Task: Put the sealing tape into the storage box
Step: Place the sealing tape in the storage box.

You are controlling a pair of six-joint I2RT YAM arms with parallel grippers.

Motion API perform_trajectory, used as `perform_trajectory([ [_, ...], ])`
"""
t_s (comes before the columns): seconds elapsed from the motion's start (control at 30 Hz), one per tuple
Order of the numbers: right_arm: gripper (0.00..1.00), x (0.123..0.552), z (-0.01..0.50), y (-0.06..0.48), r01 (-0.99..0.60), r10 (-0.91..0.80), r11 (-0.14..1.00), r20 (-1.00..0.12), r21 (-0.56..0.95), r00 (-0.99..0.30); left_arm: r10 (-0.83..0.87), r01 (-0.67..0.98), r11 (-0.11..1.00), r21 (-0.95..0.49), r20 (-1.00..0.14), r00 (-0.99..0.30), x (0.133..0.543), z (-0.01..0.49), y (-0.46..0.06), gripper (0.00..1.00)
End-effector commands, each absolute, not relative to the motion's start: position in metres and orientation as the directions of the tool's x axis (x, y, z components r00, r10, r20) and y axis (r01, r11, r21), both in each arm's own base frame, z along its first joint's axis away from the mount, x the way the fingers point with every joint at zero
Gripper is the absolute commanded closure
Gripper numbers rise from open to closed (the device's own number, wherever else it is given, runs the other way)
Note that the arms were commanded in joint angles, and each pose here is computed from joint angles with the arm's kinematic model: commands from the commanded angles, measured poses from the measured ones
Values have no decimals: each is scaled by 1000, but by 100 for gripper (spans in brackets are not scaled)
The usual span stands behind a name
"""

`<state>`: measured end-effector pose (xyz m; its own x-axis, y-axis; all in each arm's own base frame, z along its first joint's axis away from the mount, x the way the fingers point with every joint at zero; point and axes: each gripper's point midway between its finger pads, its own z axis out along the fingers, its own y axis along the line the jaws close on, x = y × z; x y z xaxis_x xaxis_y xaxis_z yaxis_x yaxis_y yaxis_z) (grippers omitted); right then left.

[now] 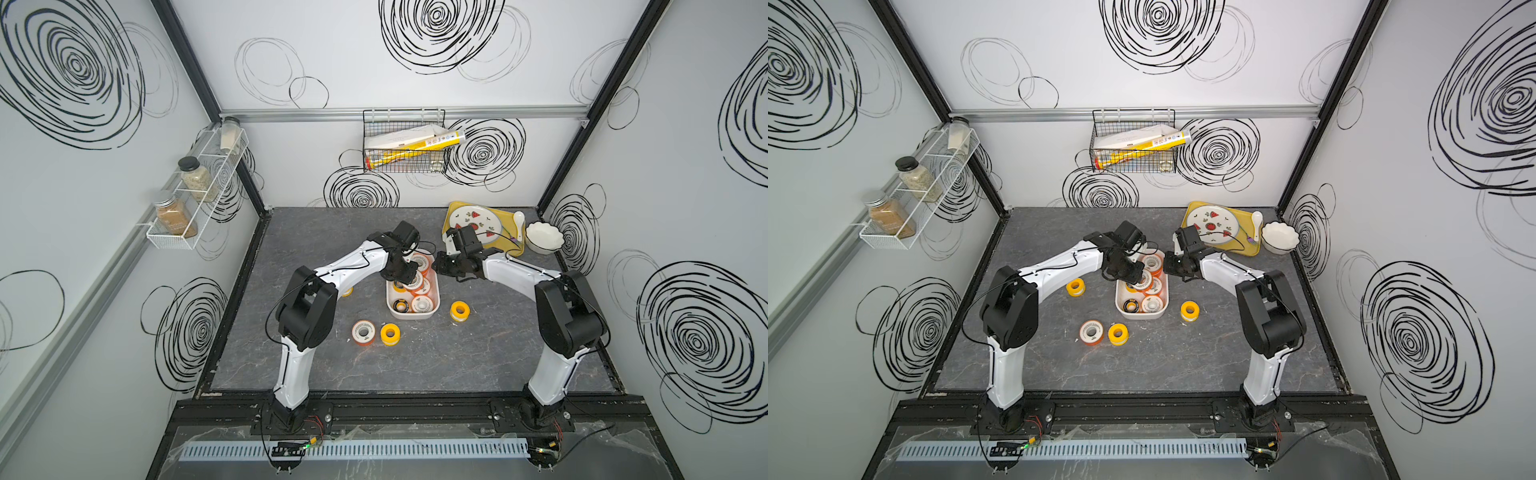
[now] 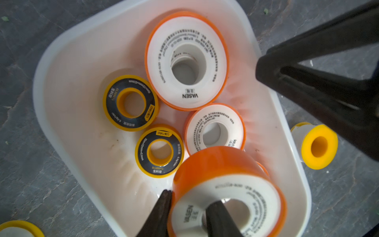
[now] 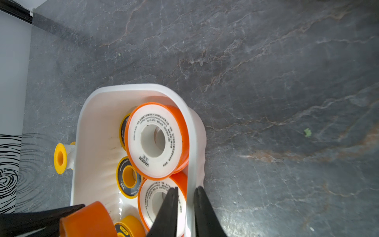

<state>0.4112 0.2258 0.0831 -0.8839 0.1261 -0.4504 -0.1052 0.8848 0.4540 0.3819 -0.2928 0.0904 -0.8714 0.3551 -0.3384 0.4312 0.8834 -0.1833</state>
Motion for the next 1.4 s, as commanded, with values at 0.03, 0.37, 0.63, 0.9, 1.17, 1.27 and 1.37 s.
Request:
perform_trajectory([
  [0.03, 78, 407, 91, 227, -138, 112, 874, -471, 465, -875, 342, 421, 885, -197, -336, -877, 385, 90, -300, 67],
  [0.37, 78, 404, 87, 232, -191, 59, 864, -469, 466, -881, 333, 411, 882, -230, -311, -890, 387, 76, -310, 66],
  [0.63, 78, 402, 87, 234, -202, 48, 860, -468, 469, -882, 328, 401, 888, -227, -299, -896, 392, 67, -313, 67],
  [0.9, 79, 402, 84, 234, -204, 41, 860, -463, 467, -885, 327, 397, 889, -229, -288, -900, 395, 62, -316, 66],
  [1.17, 78, 402, 80, 235, -206, 35, 860, -458, 466, -888, 327, 397, 886, -240, -286, -901, 397, 60, -320, 65],
  [1.27, 78, 401, 78, 235, -205, 33, 860, -452, 467, -891, 326, 395, 888, -234, -285, -901, 399, 59, -320, 65],
  [1.37, 78, 401, 79, 236, -206, 33, 859, -453, 469, -891, 324, 393, 890, -233, -283, -903, 400, 59, -320, 65],
])
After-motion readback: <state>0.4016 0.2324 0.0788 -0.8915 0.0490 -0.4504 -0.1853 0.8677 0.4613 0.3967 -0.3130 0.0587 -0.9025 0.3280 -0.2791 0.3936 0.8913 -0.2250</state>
